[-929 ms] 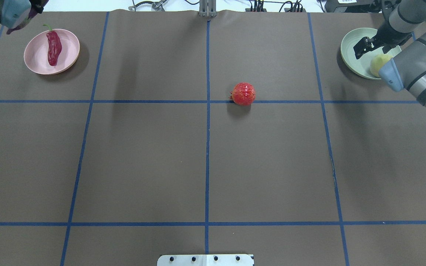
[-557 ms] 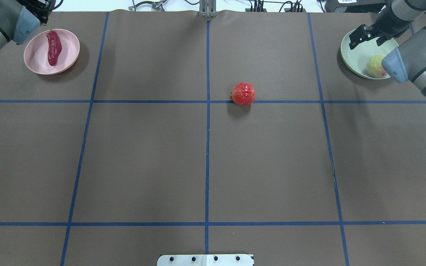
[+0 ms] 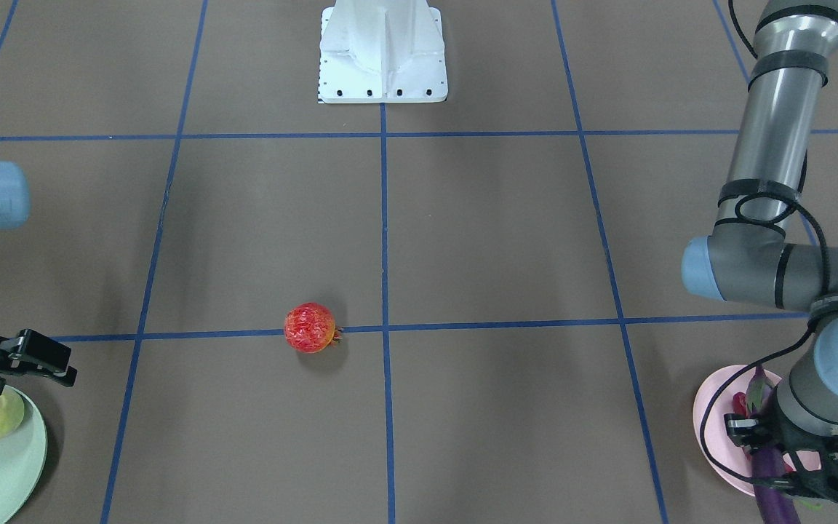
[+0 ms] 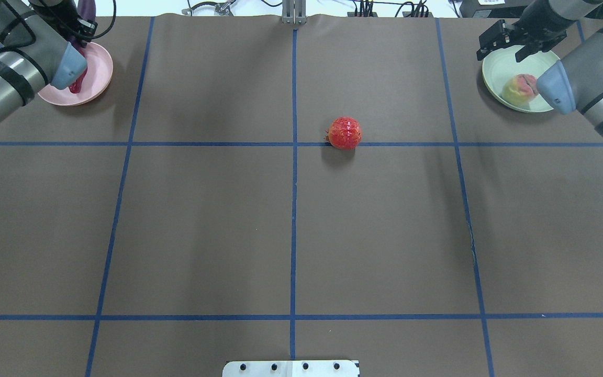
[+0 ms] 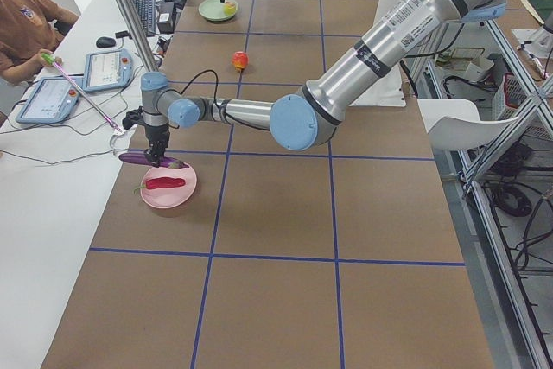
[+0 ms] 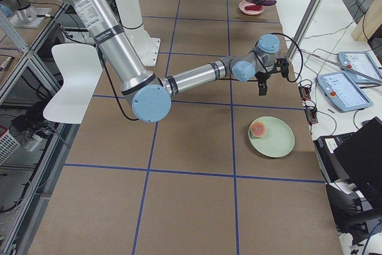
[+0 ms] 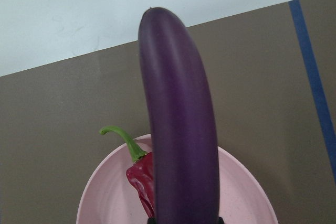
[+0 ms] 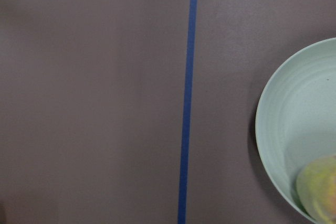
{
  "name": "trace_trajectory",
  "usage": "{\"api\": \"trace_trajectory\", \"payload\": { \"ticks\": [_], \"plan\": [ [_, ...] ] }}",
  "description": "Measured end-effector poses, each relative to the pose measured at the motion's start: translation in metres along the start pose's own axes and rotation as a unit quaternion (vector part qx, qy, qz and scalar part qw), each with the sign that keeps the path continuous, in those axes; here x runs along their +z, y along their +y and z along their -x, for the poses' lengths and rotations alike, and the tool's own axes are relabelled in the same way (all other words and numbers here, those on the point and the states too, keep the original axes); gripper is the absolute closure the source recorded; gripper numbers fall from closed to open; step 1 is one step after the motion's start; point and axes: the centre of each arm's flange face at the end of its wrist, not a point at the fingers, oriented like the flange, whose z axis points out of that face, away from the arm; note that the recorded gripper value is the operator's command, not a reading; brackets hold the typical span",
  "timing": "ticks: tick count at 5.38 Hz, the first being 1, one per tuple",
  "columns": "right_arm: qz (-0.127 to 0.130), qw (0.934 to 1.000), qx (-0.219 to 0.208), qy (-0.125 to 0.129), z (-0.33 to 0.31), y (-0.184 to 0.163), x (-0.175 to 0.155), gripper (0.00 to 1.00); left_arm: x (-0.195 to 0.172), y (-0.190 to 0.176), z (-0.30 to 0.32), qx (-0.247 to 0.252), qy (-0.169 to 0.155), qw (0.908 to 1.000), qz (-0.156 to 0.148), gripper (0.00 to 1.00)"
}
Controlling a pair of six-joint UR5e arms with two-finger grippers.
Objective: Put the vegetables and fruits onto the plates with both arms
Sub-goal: 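Move the right gripper over the red pomegranate and lower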
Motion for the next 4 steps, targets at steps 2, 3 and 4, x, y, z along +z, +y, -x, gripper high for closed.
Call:
{"api": "trace_trajectory", "payload": {
  "ticks": [2, 3, 4],
  "plan": [
    [0.005, 0.9993, 0.032, -0.016, 0.056, 0.022, 0.011, 0.0, 0.011, 0.007, -0.012, 0.011, -0.012, 0.9999, -0.001, 0.0],
    [0.01, 0.9985, 0.048, -0.022, 0.096, 0.041, 0.025, 0.0, 0.008, 0.005, -0.007, 0.01, -0.013, 0.9999, -0.003, 0.0],
    [0.015, 0.9978, 0.061, -0.021, 0.14, 0.055, 0.038, 0.0, -0.006, -0.003, 0.003, 0.003, -0.006, 0.9999, -0.009, 0.0]
  ]
}}
